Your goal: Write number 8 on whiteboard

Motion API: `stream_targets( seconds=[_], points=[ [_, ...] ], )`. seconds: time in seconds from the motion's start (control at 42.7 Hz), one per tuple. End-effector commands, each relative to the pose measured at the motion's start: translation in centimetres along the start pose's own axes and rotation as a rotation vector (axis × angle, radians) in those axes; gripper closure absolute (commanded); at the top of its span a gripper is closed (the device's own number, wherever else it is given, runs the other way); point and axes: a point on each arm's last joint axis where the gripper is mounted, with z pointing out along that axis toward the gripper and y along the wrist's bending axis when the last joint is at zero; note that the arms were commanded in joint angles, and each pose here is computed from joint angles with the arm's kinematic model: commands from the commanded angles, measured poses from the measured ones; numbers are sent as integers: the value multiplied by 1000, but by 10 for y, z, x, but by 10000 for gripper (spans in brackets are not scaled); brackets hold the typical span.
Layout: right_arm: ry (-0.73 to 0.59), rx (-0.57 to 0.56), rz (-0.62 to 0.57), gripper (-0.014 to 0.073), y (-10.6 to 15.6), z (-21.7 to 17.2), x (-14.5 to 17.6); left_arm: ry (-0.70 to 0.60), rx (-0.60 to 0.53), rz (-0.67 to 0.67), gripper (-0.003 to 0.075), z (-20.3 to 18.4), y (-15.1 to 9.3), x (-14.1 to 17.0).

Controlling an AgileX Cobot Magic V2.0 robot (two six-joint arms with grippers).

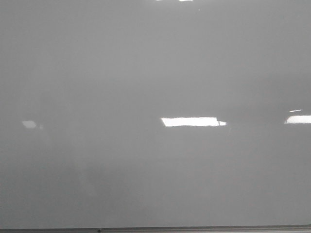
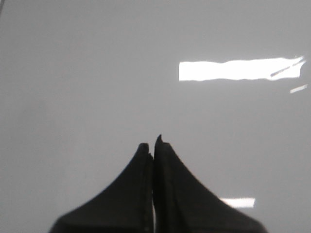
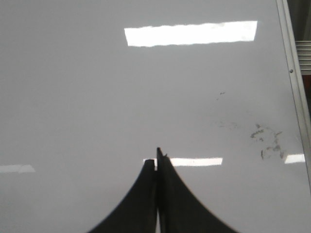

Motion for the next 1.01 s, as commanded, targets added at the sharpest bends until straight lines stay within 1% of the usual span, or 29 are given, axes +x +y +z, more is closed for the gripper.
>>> stream_targets(
  seconds=[0.0, 0.094, 0.164, 0.234, 0.328, 0.491, 0.749, 0.936, 0.983],
  points=[
    [-17, 2, -67, 664, 3, 0, -35, -60, 4, -16, 741, 1, -1, -44],
    [32, 1, -131, 664, 4, 4, -52, -4, 6, -11, 741, 7, -1, -67],
    [60, 0, -138, 664, 5, 8, -64, 54, 7, -10, 741, 15, -2, -79],
    [92, -1, -138, 664, 6, 14, -74, 118, 8, -10, 741, 23, -2, -86],
    [157, -3, -137, 664, 7, 22, -80, 221, 9, -10, 741, 35, -2, -88],
    [267, -4, -135, 664, 6, 37, -70, 346, 8, -11, 741, 54, -2, -75],
    [365, -2, -132, 664, 4, 52, -47, 531, 9, -17, 741, 73, -2, -51],
    [441, -6, -118, 659, 3, 58, -31, 591, 9, -23, 741, 84, -2, -41],
    [453, -8, -111, 645, 3, 60, -29, 605, 11, -30, 741, 87, -3, -39]
  ],
)
